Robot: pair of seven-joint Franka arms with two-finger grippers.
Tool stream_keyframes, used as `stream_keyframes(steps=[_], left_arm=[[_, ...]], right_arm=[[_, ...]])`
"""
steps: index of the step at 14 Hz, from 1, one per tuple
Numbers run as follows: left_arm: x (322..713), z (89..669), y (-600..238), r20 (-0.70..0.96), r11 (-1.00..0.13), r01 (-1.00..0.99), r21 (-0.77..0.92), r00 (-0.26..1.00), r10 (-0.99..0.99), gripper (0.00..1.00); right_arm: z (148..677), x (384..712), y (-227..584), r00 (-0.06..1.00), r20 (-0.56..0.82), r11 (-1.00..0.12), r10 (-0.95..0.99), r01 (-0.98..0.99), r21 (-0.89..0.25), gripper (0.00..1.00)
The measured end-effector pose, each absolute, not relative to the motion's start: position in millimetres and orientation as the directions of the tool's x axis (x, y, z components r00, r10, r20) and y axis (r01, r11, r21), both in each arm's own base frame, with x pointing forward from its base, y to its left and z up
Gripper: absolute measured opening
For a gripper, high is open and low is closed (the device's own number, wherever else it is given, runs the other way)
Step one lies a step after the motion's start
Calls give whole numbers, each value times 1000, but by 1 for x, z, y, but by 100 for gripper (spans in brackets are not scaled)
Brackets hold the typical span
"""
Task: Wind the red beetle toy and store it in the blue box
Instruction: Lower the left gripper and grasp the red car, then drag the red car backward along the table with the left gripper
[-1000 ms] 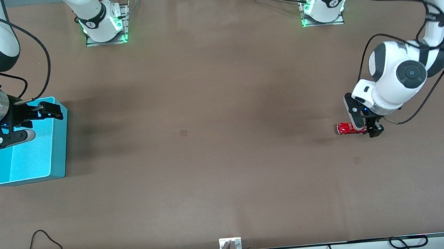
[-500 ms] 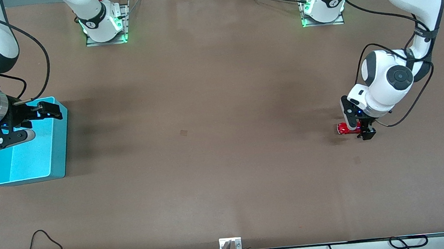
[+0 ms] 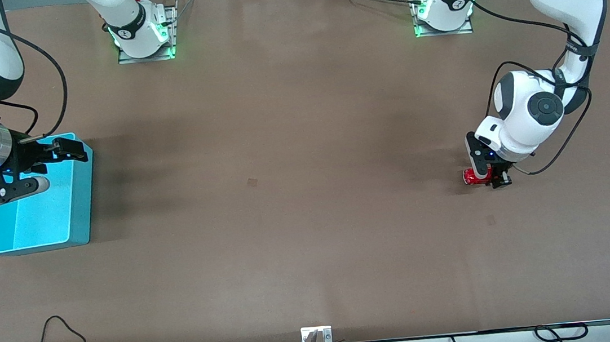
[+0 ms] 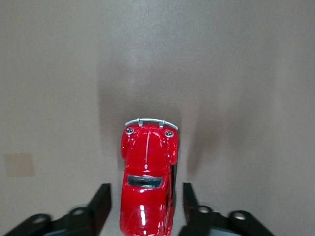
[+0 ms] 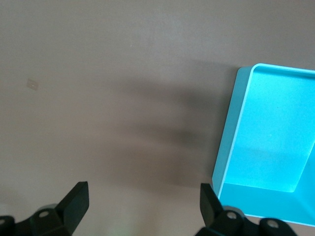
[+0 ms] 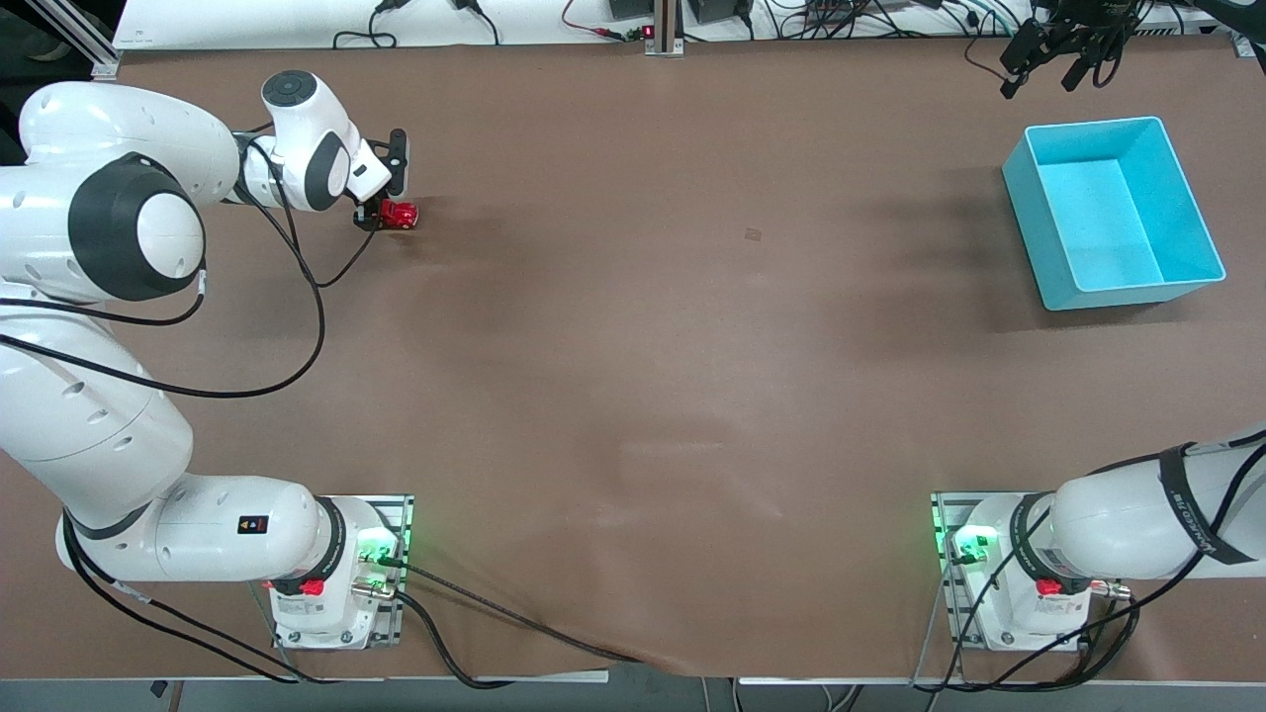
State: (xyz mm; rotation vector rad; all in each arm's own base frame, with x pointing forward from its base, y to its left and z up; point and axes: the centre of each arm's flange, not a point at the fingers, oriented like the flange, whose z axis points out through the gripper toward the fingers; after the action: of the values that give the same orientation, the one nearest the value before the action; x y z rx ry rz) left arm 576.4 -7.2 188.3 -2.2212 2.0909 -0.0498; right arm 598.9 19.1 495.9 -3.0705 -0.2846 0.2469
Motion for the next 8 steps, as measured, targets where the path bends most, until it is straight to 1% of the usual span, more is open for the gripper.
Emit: stream_keyframes(steps=[1,2,8], left_arm=[[577,188,-7,-38,-58,-994,-89,62,-997,46],[577,188,-7,-38,-58,-994,-90,62,-997,44],[577,188,-1,-39,-69,-994,-88,73,-997,44]], right_arm=[[496,599,19,970,-154,-982,186,178,-63,100],[496,599,18,970,-155,-982,184,177,-63,100],[493,596,12,969,-175,-984,175,166,-66,100]])
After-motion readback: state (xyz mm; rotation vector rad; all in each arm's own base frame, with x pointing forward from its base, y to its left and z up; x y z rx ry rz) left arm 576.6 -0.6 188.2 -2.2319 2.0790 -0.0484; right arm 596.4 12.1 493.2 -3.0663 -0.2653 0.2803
